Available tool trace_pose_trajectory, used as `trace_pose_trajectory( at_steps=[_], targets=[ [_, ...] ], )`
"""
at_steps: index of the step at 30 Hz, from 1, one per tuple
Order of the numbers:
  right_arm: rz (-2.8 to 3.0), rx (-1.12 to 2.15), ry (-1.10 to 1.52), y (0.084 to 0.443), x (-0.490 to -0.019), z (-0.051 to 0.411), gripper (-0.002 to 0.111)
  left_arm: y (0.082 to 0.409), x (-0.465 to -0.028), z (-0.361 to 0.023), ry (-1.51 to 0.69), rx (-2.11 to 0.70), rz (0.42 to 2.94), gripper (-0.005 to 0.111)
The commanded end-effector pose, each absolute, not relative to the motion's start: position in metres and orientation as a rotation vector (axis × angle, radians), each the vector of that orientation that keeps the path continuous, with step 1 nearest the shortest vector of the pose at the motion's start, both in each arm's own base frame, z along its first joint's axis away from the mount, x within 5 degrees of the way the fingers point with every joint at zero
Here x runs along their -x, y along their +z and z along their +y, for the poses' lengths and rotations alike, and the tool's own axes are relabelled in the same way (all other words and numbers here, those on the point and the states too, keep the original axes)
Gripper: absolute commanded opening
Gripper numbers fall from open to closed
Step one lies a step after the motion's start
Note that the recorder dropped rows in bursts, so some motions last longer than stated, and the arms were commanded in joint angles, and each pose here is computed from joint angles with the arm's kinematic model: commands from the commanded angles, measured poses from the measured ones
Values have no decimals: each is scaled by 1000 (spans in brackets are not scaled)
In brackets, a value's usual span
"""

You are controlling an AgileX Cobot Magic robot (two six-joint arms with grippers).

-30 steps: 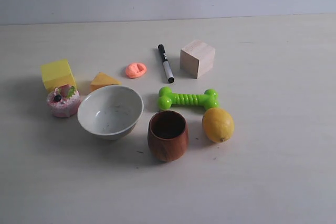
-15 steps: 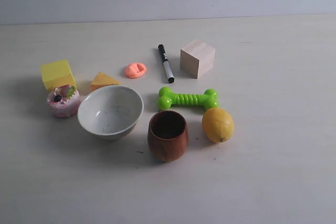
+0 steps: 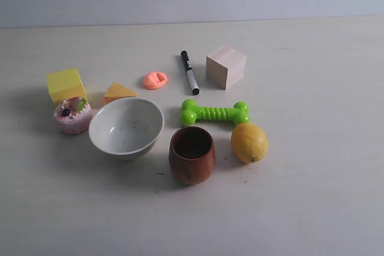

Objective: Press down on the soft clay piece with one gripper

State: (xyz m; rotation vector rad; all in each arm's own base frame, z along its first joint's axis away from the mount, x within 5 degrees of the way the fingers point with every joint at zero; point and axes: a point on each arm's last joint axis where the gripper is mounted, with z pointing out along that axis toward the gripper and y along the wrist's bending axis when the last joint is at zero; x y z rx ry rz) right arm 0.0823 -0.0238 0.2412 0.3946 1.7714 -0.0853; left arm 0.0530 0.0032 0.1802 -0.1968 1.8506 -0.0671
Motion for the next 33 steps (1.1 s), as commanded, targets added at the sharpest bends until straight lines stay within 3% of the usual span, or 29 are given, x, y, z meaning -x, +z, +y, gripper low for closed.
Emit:
trace_pose_trajectory(
  at_steps=[1,15,33],
  targets=[
    [1701,-337,-88,233,-74,-20,0,180,-53,3,-75,193,1846,0],
    [1732,-222,-128,193,-61,-13,0,180,-53,3,-75,193,1846,0],
    [1788,-222,-119,187,-59,-12,0,180,-53,3,-75,193,1846,0]
  ],
)
